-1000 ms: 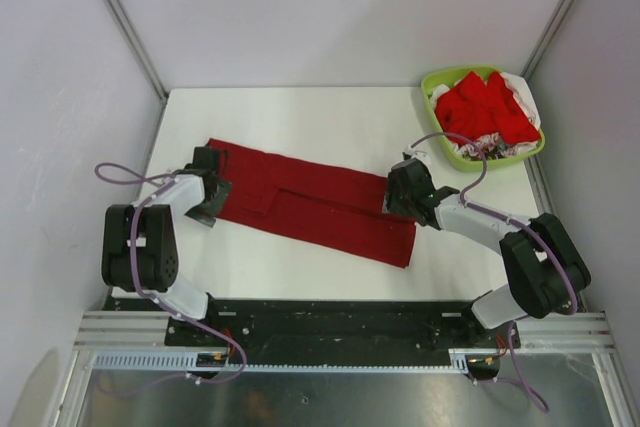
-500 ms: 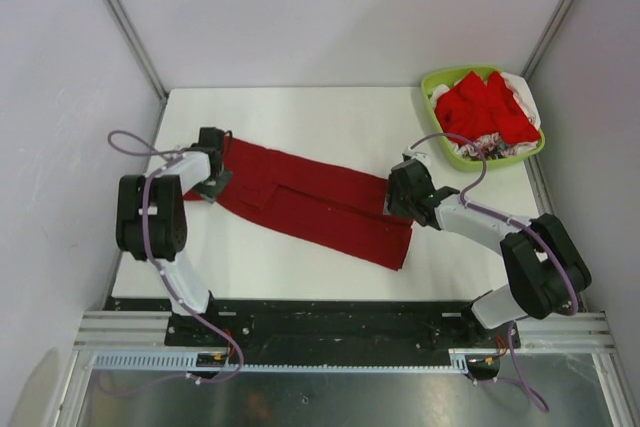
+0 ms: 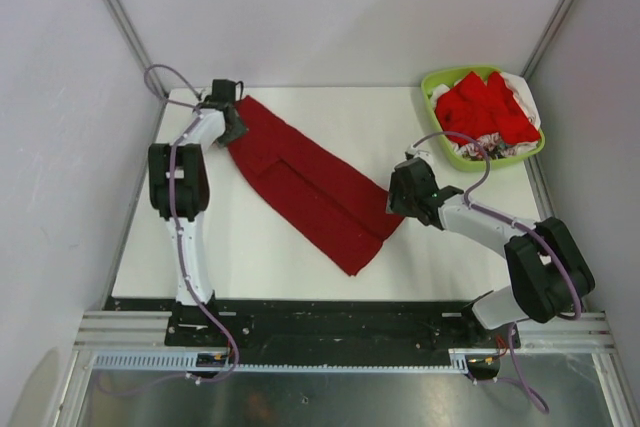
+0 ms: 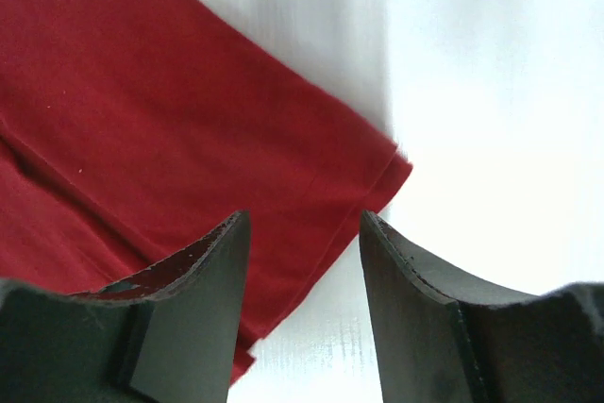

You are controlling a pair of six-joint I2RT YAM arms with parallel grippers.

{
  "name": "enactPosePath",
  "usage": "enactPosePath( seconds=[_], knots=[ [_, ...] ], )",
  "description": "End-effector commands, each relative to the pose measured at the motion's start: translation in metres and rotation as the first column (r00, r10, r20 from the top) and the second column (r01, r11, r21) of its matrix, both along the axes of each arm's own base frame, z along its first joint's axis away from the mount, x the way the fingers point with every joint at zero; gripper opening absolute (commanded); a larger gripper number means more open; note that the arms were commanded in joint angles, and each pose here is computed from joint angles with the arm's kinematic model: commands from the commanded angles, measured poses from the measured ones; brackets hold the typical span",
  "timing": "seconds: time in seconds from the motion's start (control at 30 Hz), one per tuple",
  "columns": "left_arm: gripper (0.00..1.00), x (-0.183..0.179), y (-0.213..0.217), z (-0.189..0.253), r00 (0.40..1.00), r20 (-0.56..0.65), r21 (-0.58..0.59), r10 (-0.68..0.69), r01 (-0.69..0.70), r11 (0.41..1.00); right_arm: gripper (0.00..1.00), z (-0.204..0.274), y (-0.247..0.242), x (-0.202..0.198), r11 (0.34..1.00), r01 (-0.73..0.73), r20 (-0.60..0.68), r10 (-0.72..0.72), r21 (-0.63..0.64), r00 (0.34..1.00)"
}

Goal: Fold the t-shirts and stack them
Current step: Rotate the tshirt 80 degrees

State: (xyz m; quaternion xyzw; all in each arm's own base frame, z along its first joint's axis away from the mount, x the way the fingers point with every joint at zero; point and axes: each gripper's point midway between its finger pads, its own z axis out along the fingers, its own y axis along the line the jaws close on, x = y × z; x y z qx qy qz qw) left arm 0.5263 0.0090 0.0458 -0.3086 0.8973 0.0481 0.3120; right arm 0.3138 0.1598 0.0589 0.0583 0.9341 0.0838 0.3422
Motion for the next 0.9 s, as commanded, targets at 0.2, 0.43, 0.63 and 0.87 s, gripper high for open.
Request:
enactPosePath(
  seconds=[0.2, 0.43, 0.63, 0.87],
  knots=[
    [0.55, 0.058, -0.032, 0.009, 0.976, 0.034, 0.003, -0.216, 0.216, 0.976, 0.55, 0.002, -0.001, 0.024, 1.0, 0.005, 0.021, -0.005, 0.028, 1.0],
    [0.63, 0.046, -0.018, 0.028, 0.985, 0.041, 0.005, -0.165, 0.165, 0.986, 0.55, -0.014, -0.013, 0.038, 0.999, 0.032, 0.006, -0.032, 0.018, 0.999],
    [0.72, -0.003, -0.002, 0.062, 0.998, 0.061, -0.019, -0.031, 0.033, 0.999, 0.55, -0.011, -0.03, 0.05, 0.998, 0.063, 0.037, -0.062, -0.015, 0.997],
    [0.7, -0.092, -0.028, 0.046, 0.991, -0.005, -0.156, 0.132, -0.132, 0.979, 0.55, -0.012, -0.02, 0.056, 1.0, -0.011, 0.051, 0.01, 0.016, 0.999]
  ],
)
